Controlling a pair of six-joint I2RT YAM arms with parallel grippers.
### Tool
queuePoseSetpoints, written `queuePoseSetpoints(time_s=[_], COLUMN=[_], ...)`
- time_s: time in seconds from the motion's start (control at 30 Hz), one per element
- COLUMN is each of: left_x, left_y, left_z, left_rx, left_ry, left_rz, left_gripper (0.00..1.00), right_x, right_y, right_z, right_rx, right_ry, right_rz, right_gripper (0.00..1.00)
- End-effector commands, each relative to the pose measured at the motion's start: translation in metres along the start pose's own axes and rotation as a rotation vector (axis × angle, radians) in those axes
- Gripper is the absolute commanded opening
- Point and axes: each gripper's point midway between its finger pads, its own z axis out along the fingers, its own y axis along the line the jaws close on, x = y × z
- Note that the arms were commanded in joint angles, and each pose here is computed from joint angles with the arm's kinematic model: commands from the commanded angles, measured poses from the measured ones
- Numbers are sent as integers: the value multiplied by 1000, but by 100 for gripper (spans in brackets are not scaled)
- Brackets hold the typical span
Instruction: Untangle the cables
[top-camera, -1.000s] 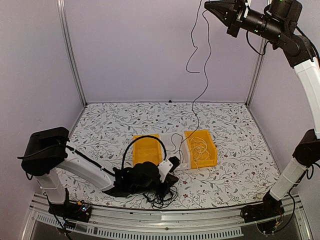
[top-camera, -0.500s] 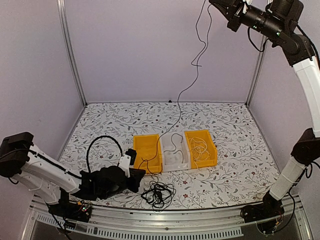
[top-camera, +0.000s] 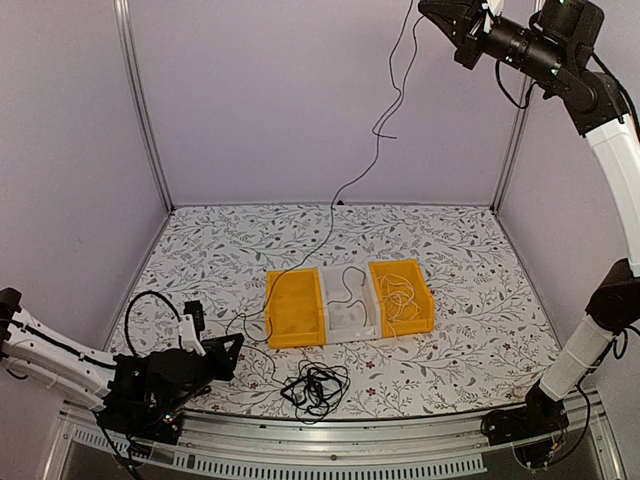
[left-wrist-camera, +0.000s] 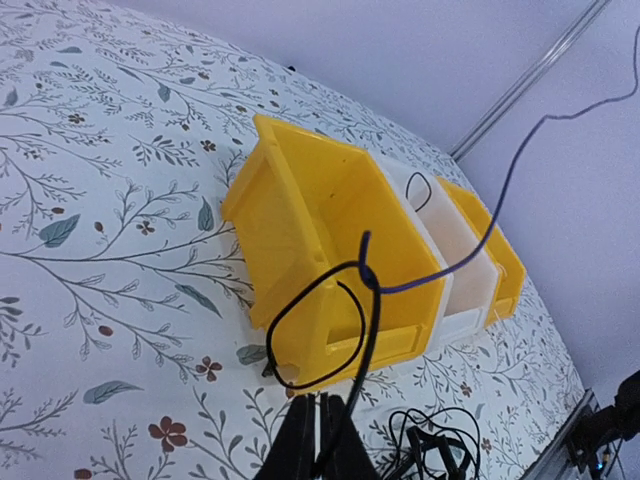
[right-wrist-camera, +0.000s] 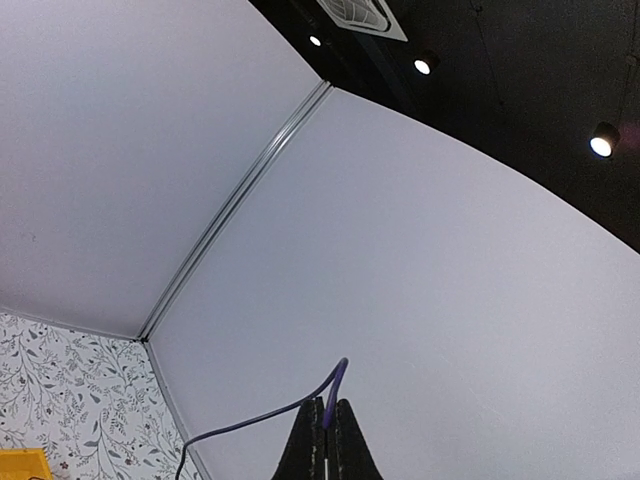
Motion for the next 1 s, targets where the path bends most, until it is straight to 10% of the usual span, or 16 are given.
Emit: queuePoseSetpoints(time_s=[0.0, 0.47, 0.7, 0.97], left_x=[3, -8, -56, -68], left_y=[44, 92, 61, 119], left_z=[-16, -37, -44, -83], left_rx=[-121, -272, -399, -680], left_ry=[-42, -116, -190, -295], left_rz=[-110, -226, 8, -157], left_gripper=[0, 0, 0, 0], right_x=[-15, 13, 49, 13], right_y=[-19, -38, 8, -39], right_z=[-12, -26, -32, -52], right_rx=[77, 135, -72, 135], right_ry=[-17, 77, 182, 160], right_rz=[-12, -23, -54, -143], right_gripper=[0, 0, 0, 0])
